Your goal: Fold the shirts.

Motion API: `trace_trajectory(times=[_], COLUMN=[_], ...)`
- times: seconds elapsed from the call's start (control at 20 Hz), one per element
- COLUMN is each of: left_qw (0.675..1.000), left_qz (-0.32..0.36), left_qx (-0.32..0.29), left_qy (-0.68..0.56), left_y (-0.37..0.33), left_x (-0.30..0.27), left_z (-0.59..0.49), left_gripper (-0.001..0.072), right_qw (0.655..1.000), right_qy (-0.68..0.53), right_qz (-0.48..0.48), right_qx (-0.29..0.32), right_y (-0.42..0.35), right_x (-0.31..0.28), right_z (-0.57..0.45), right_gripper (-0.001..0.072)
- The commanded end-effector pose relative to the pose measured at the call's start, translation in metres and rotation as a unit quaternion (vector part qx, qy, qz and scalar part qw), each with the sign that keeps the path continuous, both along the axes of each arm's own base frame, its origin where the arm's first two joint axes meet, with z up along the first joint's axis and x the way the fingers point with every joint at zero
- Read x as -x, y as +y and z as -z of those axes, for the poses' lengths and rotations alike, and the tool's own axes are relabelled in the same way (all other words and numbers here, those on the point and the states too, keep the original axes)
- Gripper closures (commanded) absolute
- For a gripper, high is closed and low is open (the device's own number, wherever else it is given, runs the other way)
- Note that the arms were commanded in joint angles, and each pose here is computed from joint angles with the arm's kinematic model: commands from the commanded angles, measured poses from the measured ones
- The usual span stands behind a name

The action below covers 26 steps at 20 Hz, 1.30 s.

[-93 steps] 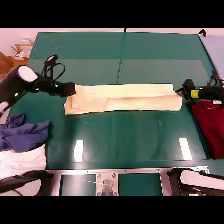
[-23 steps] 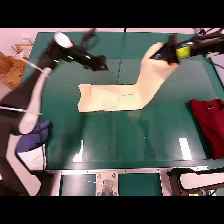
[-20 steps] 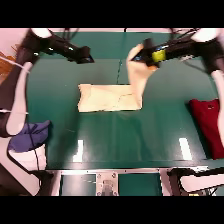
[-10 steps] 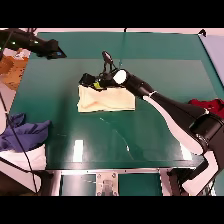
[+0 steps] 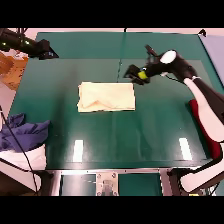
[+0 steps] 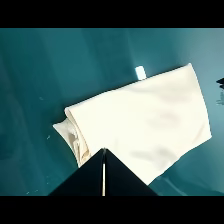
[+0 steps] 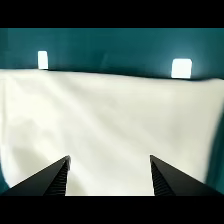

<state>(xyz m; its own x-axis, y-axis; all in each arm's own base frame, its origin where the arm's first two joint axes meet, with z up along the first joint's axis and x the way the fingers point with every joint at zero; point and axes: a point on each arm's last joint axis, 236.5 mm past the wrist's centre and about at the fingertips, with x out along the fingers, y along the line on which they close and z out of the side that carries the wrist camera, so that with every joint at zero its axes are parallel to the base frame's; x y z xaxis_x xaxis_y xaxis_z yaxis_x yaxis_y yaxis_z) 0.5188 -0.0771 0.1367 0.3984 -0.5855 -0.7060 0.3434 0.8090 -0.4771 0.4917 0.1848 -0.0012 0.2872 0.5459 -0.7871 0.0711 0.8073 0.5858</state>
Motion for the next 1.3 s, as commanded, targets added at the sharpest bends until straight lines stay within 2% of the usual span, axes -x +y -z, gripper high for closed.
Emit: trace_trajectory(times=[0.0,0.15,0.3,0.5,0.55,0.6,0.75,0.9,1.05,1.25], left_qw=[1.0,1.0,1.0,1.0,1.0,1.0,1.0,1.0,1.0,0.999], left_qz=[-0.003,-0.003,-0.004,-0.003,-0.004,-0.007,-0.007,-0.003,-0.001,-0.009], left_qx=[-0.005,-0.005,-0.005,-0.004,-0.002,-0.001,0.001,0.0,0.0,0.004], left_qy=[0.001,0.001,0.001,0.006,0.009,0.012,0.016,0.023,0.026,0.032], left_y=[0.004,0.004,0.004,0.003,0.003,0.003,0.002,0.002,0.001,0.001], left_x=[0.0,0.0,0.0,0.001,0.002,0.003,0.004,0.007,0.009,0.009], left_z=[0.001,0.001,0.001,0.002,0.002,0.002,0.002,0.004,0.004,0.004], left_gripper=[0.0683,0.0683,0.0683,0.0683,0.0683,0.0683,0.0683,0.0683,0.0683,0.0683], right_qw=[0.996,0.991,0.987,0.982,0.98,0.979,0.978,0.974,0.968,0.962], right_qy=[0.079,0.11,0.126,0.105,0.092,0.076,0.012,-0.103,-0.197,-0.235], right_qz=[0.031,0.026,0.015,0.018,0.016,0.011,-0.033,-0.041,0.006,0.092], right_qx=[-0.011,-0.076,-0.098,-0.157,-0.175,-0.19,-0.206,-0.197,-0.157,-0.107], right_y=[-0.069,-0.058,-0.025,0.038,0.049,0.055,0.053,0.014,-0.058,-0.174], right_x=[0.025,0.039,0.042,0.026,0.019,0.011,-0.01,-0.034,-0.04,-0.028], right_z=[0.035,0.065,0.091,0.096,0.088,0.076,0.009,-0.101,-0.194,-0.244], right_gripper=[0.0151,0.0151,0.0151,0.0165,0.0386,0.0701,0.0696,0.0697,0.0697,0.0697])
